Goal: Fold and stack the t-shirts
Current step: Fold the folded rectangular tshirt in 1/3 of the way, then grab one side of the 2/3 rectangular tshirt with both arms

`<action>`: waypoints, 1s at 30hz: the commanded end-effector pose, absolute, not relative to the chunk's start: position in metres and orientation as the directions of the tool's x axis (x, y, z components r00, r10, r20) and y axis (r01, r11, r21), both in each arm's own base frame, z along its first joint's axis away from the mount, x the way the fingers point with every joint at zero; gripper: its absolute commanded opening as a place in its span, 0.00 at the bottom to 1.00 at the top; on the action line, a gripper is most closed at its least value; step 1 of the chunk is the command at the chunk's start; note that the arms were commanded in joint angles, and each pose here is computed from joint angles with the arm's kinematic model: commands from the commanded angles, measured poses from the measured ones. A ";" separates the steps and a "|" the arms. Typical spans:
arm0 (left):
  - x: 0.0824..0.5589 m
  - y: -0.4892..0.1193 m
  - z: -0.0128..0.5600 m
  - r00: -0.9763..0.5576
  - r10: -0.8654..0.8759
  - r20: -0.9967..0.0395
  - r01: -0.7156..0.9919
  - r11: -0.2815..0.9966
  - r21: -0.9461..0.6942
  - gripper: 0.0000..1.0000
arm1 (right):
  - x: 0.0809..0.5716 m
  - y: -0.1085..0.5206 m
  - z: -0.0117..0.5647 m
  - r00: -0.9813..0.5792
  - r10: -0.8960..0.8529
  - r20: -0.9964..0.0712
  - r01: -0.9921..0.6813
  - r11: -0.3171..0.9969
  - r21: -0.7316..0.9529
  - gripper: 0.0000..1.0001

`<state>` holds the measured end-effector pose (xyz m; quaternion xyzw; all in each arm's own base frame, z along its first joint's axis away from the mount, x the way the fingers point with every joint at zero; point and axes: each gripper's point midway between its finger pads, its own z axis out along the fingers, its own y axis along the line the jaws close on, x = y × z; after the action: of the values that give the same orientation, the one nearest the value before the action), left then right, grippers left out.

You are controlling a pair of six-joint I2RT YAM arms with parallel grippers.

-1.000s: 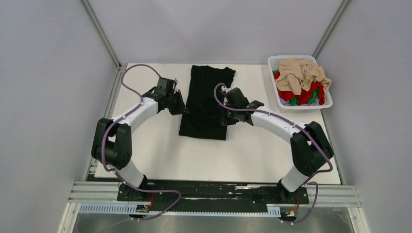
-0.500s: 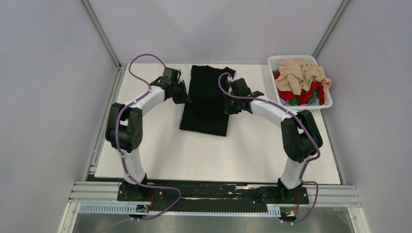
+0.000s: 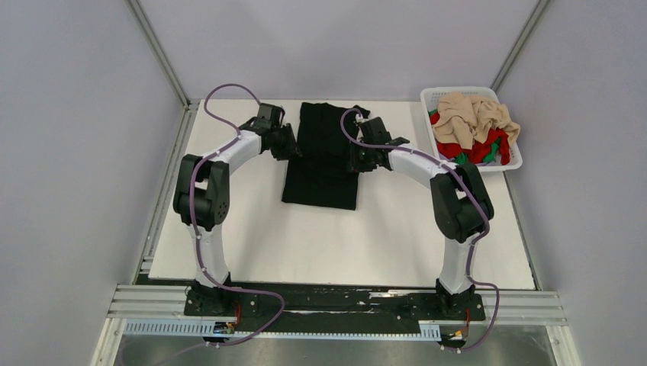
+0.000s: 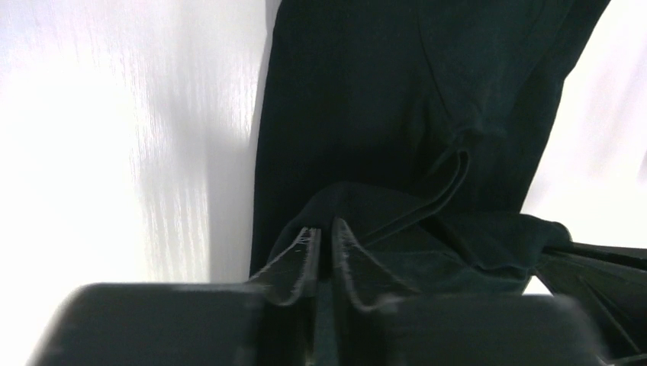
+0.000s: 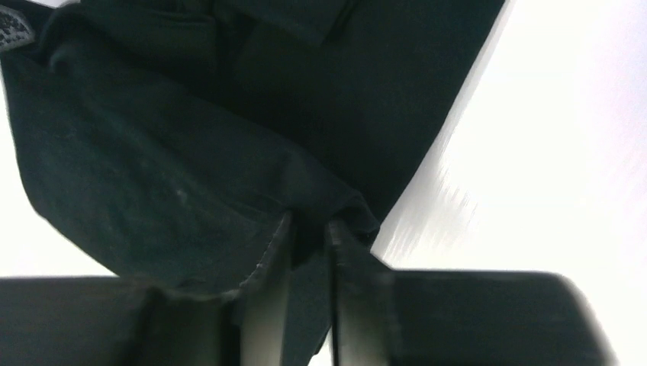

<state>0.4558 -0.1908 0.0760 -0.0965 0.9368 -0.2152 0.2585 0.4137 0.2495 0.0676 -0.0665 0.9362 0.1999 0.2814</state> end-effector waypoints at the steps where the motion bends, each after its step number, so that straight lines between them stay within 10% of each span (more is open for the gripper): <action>1: 0.484 -0.190 0.105 -0.802 -0.326 -0.501 -0.045 0.868 -0.494 0.78 | 0.451 0.253 0.103 -0.756 0.029 -0.654 -0.262 0.902 0.343 0.53; 3: 0.487 -0.190 0.118 -0.789 -0.336 -0.514 -0.036 0.861 -0.507 0.97 | 0.458 0.248 0.113 -0.738 0.057 -0.672 -0.237 0.911 0.338 0.68; 10: 0.460 -0.180 0.137 -0.785 -0.306 -0.538 -0.008 0.874 -0.485 1.00 | 0.435 0.237 0.130 -0.728 0.106 -0.677 -0.208 0.907 0.366 0.99; 30: 0.318 -0.152 0.054 -0.888 -0.314 -0.335 -0.129 0.872 -0.473 0.90 | 0.308 0.251 0.069 -0.898 0.062 -0.436 -0.183 0.849 0.496 0.94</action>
<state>0.3053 -0.1440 0.0516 -0.1157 0.9546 -0.2006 0.1876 0.3027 0.2365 0.0641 -0.0394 0.9411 0.2551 0.2186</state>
